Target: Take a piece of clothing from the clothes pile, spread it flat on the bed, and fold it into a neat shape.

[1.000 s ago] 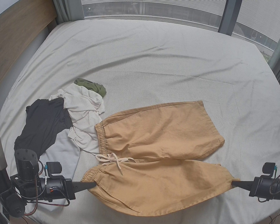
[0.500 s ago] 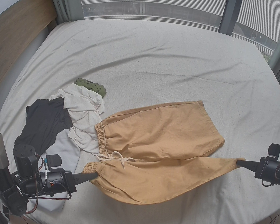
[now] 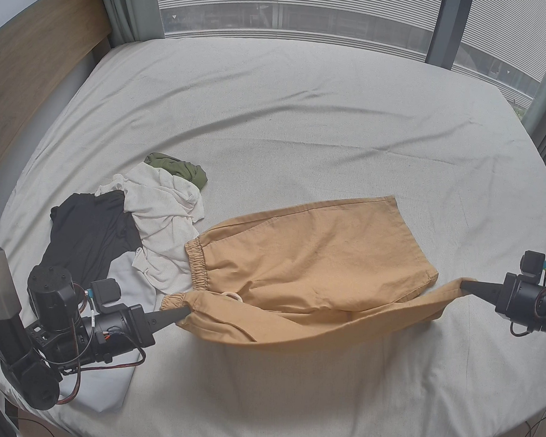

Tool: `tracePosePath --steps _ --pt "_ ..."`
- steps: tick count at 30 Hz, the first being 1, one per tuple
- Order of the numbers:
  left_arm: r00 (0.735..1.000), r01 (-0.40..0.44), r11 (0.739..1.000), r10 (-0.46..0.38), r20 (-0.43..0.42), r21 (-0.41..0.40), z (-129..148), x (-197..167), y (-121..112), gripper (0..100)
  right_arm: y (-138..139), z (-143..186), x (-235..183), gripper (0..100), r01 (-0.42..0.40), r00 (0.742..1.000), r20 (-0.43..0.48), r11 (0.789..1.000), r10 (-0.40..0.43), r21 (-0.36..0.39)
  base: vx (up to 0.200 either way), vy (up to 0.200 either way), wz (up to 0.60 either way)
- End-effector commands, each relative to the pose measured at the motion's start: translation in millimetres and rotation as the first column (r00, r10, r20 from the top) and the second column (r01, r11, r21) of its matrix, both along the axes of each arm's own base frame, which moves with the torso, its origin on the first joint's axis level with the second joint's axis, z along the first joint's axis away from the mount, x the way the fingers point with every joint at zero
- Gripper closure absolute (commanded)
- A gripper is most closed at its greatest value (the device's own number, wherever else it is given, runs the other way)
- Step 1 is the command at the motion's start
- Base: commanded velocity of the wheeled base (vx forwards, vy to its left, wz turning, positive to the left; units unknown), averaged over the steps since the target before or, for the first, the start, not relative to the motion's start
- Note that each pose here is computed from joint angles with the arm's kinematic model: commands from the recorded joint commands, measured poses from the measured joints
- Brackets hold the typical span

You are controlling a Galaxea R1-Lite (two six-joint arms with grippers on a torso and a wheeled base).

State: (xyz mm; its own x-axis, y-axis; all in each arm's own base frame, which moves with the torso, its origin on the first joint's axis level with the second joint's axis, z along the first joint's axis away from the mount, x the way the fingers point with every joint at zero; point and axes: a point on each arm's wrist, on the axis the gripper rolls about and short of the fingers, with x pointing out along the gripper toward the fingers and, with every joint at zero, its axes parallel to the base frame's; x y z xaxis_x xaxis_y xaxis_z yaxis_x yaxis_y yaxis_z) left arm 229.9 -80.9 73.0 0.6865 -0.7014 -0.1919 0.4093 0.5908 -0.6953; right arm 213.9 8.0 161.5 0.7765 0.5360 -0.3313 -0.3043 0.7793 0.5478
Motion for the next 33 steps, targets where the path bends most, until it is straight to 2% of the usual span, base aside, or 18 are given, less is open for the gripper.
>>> tracePosePath --steps 1,15,24,33 --pt "1.000 -0.003 1.000 0.003 0.009 -0.006 1.2 3.5 -1.7 100 -2.5 0.2 12.8 100 0.009 1.000 -0.007 1.000 -0.009 0.002 0.000 0.000 0.00" --pt "1.000 -0.009 0.999 0.009 0.018 -0.032 5.8 7.8 -3.7 100 -2.9 15.4 37.4 100 0.016 0.999 0.036 1.000 -0.016 0.013 0.000 0.000 0.00" --pt "0.998 -0.055 0.998 0.056 0.018 -0.041 5.0 16.4 -5.0 100 -3.3 28.7 50.6 100 0.017 0.997 0.080 1.000 -0.019 0.019 0.000 0.000 0.00" --pt "0.996 -0.089 0.994 0.091 0.026 -0.066 8.8 23.2 -5.3 100 -4.4 35.6 71.7 100 0.021 0.996 0.081 1.000 -0.023 0.020 0.000 0.000 0.00"
